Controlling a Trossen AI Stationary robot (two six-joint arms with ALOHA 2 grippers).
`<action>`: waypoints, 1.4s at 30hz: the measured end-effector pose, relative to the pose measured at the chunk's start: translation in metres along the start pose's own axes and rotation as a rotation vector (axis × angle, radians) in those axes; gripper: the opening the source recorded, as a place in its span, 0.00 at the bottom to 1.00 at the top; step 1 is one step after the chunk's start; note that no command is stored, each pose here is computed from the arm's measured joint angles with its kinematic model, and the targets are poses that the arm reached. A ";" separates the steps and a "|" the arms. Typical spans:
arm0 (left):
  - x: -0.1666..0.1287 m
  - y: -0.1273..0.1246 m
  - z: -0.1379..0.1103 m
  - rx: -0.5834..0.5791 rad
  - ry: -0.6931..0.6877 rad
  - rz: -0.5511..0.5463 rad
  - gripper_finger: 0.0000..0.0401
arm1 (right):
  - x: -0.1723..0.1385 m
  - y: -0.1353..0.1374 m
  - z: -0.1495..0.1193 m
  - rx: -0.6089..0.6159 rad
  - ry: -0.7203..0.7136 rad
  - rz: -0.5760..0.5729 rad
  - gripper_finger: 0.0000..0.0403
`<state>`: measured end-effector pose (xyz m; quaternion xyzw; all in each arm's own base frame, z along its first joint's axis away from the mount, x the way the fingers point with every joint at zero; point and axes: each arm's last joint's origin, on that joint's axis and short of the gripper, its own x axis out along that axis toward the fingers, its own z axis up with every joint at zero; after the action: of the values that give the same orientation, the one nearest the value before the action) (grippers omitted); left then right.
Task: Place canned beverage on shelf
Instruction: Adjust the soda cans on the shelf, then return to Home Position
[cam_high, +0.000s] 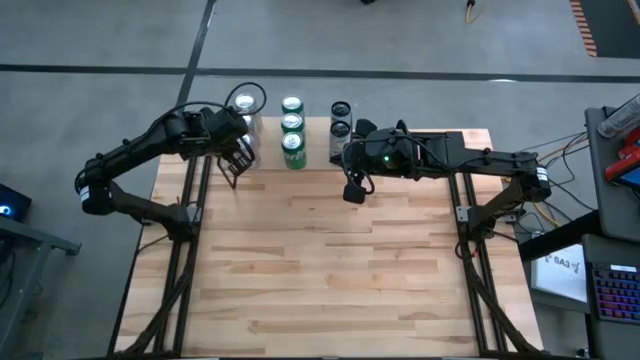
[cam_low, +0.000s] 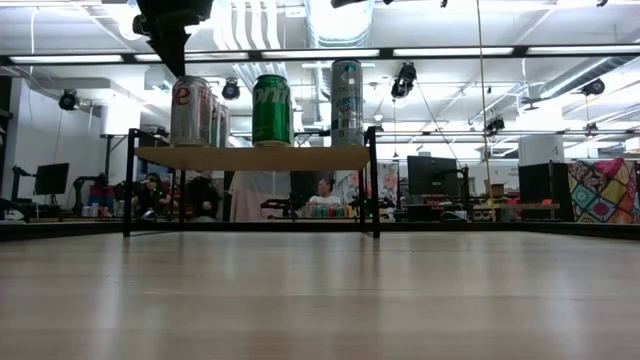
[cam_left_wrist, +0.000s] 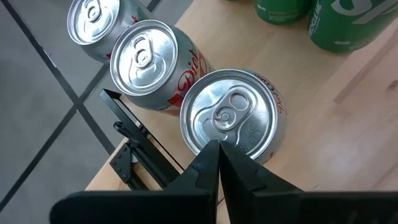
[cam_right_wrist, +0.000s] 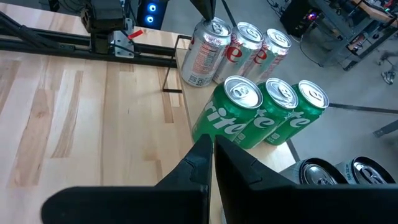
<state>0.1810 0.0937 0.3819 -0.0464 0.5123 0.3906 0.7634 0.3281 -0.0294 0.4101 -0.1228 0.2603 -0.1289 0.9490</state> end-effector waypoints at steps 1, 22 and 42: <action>0.000 0.000 0.000 -0.001 0.000 -0.002 0.00 | 0.000 0.000 0.000 0.000 0.000 0.000 0.02; -0.022 0.009 -0.013 -0.042 -0.099 -0.044 0.00 | 0.001 0.002 -0.002 -0.034 0.006 0.004 0.02; -0.059 -0.041 -0.133 0.197 -0.973 -0.745 0.00 | 0.027 0.087 -0.047 -0.131 -0.131 0.265 0.02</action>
<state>0.0981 -0.0298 0.3536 0.0319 0.0889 0.0254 0.9952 0.3418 0.0361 0.3321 -0.1573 0.2197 0.0228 0.9625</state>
